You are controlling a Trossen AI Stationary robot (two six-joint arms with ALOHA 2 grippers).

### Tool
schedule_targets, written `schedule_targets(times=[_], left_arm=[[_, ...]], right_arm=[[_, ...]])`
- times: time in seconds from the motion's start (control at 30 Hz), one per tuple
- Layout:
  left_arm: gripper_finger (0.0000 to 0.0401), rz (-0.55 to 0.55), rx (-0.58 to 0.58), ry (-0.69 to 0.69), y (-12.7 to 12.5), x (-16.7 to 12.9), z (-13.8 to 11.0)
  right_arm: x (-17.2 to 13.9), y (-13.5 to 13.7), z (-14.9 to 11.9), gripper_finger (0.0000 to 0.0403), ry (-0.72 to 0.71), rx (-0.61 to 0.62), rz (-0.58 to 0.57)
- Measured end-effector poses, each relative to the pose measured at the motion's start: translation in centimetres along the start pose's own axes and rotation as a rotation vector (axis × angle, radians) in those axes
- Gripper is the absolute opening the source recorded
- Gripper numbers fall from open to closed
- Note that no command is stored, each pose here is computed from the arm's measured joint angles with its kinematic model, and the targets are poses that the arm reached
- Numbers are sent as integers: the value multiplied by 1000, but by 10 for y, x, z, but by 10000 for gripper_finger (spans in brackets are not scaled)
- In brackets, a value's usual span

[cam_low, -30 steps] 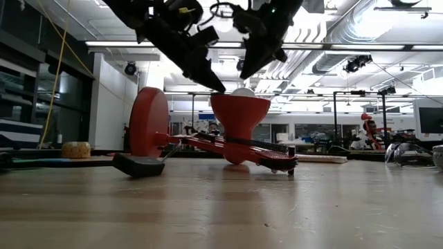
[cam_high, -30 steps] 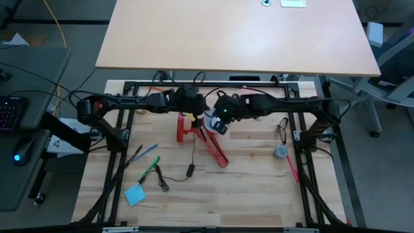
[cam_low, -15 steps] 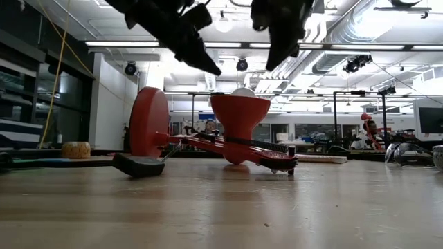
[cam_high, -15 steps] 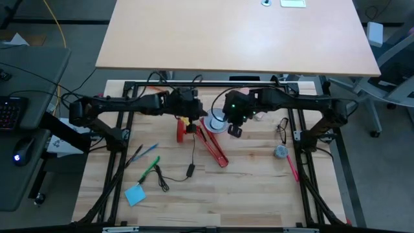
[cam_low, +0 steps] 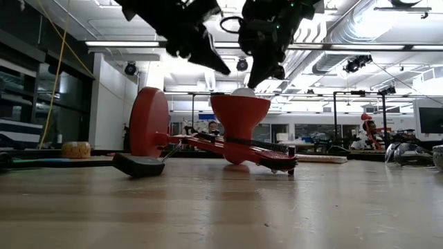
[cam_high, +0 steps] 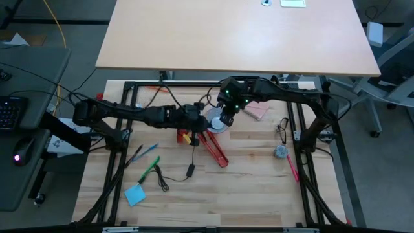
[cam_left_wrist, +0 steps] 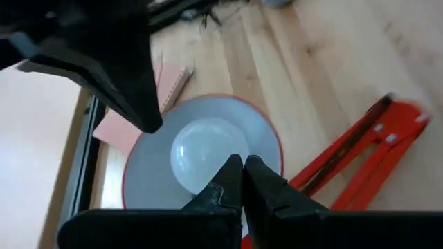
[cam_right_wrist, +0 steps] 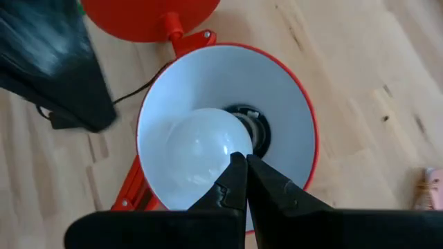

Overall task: Screw lightbulb
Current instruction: Insert the white lightbulb into the red lamp

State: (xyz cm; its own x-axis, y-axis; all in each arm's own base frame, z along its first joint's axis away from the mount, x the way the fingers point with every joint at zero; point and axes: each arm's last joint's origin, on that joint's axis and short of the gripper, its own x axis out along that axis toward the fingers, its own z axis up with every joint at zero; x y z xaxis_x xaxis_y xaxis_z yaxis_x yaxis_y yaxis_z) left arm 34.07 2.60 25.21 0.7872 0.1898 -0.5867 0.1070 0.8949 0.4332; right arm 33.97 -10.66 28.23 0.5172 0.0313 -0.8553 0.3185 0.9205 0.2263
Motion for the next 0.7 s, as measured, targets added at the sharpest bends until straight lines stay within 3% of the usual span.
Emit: schedule_targets(times=[0.17, 0.37, 0.7], left_arm=[[0, 78, 45, 22, -5, 13, 0], [0, 19, 52, -9, -7, 14, 1], [0, 26, 88, 0, -9, 32, -3]], right_arm=[[1, -9, 2, 0, -1, 28, 16], [3, -14, 2, 0, 9, 48, 26], [15, -16, 7, 0, -14, 92, 36]])
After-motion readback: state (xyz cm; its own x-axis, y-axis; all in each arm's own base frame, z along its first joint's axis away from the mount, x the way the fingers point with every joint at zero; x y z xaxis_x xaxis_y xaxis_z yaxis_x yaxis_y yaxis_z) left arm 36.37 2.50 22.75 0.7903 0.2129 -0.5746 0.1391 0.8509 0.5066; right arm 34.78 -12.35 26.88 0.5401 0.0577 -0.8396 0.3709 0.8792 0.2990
